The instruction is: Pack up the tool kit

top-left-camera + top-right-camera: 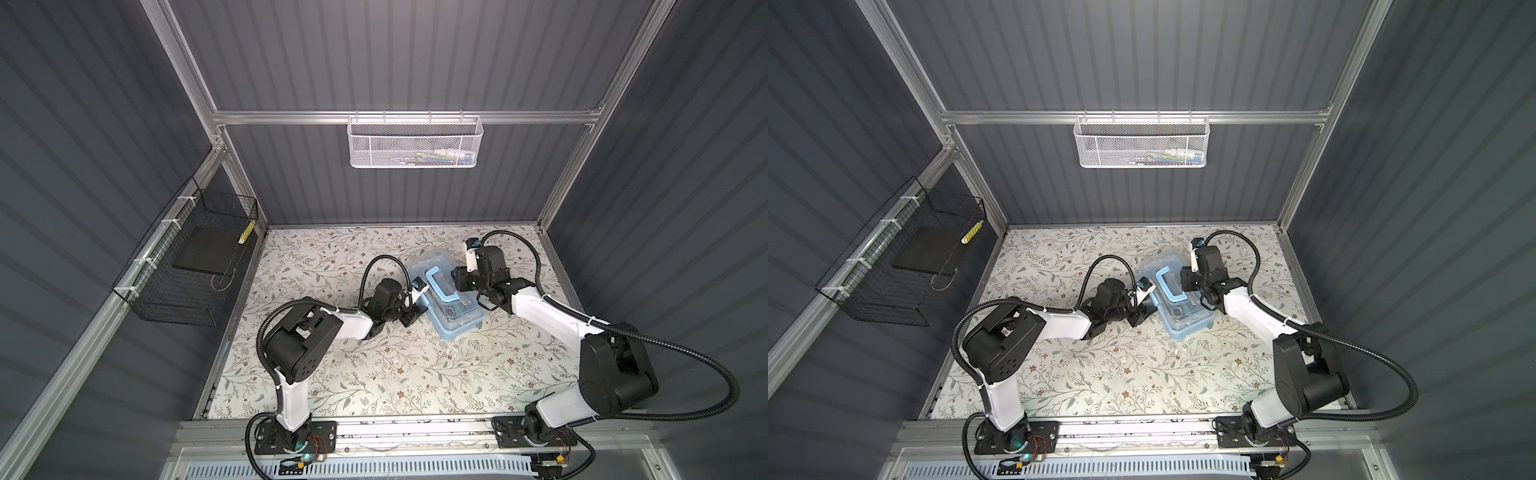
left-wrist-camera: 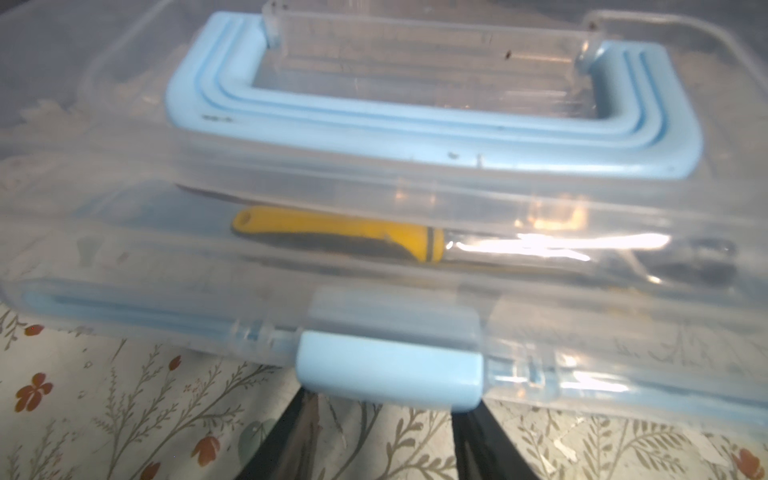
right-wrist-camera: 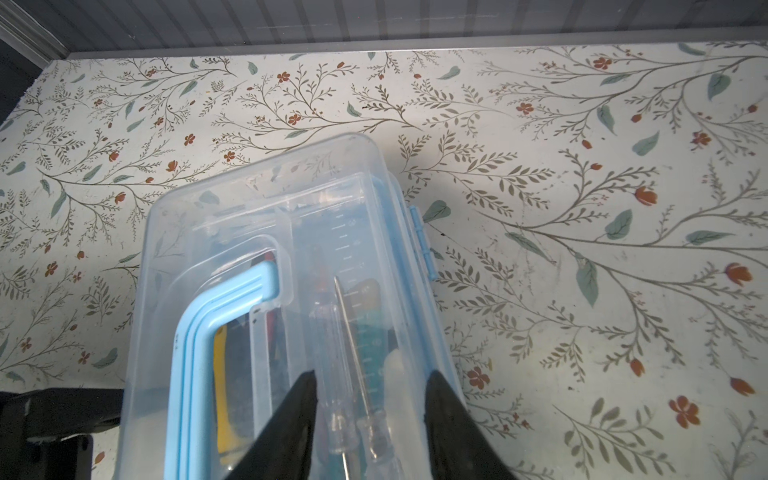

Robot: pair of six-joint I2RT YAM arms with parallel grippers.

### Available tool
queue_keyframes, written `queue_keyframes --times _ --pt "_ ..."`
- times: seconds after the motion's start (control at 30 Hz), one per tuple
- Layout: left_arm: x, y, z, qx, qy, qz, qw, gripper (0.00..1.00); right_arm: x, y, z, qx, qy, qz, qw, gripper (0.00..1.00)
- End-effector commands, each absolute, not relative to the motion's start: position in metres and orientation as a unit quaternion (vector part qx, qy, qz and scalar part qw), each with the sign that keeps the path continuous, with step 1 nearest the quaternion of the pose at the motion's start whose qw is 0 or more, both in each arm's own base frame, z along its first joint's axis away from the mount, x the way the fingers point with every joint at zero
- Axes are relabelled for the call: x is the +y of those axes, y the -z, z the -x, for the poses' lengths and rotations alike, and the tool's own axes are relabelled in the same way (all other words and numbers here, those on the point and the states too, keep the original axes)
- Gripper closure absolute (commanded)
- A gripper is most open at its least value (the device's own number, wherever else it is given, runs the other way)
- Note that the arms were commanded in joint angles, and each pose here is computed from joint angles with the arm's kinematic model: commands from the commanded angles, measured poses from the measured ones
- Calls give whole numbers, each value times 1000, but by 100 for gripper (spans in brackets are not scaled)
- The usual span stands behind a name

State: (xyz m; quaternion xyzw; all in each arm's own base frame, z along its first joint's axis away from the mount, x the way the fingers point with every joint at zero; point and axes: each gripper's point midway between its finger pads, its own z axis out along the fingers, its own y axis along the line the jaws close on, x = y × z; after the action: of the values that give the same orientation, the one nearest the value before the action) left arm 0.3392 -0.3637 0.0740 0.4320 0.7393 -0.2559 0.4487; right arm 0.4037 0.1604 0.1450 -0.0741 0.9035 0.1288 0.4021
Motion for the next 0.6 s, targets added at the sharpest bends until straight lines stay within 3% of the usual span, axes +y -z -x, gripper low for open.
queue_keyframes --times 0.0,0.3,0.57 --pt "-381 -108 -356 699 282 -406 516 71 175 -60 -321 962 -154 106 197 57" --pt "-383 -112 -353 686 296 -403 528 67 175 -62 -318 964 -152 99 194 57" --pt "-368 -115 -350 702 265 -404 524 26 172 -67 -323 964 -146 78 206 53"
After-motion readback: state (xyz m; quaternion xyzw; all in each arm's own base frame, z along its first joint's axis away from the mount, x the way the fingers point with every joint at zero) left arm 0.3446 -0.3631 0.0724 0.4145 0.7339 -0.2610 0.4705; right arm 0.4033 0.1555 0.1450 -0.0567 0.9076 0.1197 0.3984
